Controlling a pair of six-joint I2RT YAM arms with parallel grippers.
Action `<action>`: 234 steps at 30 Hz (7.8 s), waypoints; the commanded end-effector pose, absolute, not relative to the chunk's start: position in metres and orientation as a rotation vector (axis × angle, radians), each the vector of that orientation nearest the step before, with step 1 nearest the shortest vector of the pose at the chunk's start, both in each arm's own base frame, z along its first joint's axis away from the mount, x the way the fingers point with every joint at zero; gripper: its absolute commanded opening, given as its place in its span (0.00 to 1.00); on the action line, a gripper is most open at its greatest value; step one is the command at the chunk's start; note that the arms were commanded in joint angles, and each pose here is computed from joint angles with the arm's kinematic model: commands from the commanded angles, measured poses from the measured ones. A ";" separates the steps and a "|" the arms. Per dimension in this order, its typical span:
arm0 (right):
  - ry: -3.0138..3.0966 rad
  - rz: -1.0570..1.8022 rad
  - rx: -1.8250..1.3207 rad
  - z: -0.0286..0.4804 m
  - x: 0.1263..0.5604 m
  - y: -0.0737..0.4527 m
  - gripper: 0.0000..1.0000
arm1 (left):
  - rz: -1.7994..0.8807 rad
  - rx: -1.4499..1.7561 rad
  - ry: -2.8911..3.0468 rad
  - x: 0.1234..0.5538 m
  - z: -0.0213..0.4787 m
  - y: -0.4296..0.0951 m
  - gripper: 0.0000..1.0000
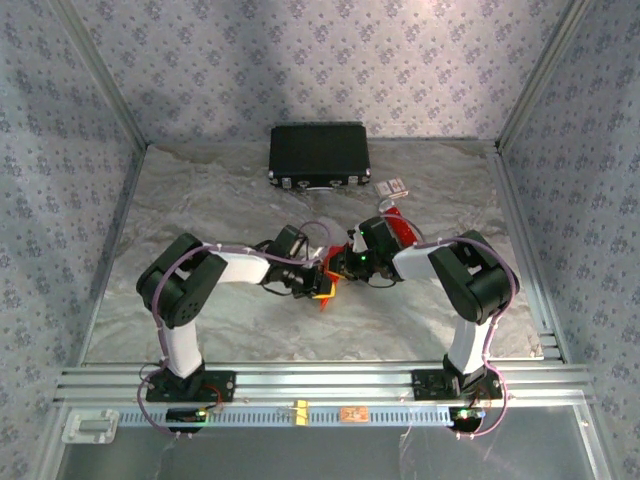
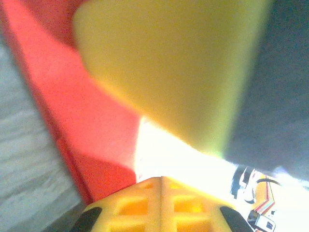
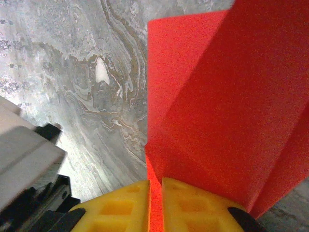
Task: Fold a paper plane with a square sheet of paper (pick it up from the middle)
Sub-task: Fold the wing for the fifth time at the center of the table.
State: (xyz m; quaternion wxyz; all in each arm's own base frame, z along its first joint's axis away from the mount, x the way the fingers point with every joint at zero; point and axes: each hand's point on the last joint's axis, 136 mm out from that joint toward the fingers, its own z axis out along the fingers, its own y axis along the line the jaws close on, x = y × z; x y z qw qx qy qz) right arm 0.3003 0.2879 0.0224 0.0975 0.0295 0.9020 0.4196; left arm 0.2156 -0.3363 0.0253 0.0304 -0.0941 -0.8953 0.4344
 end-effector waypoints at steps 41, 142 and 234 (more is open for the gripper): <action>2.831 0.989 0.239 -0.029 0.277 0.258 0.16 | 1.547 -0.252 -2.816 0.220 0.085 -0.317 0.01; 2.764 0.779 0.129 0.013 0.299 0.271 0.14 | 1.055 -0.240 -2.791 0.178 -0.027 -0.267 0.00; 2.721 0.833 0.303 0.011 0.312 0.239 0.11 | 1.076 -0.109 -2.846 0.204 -0.016 -0.290 0.00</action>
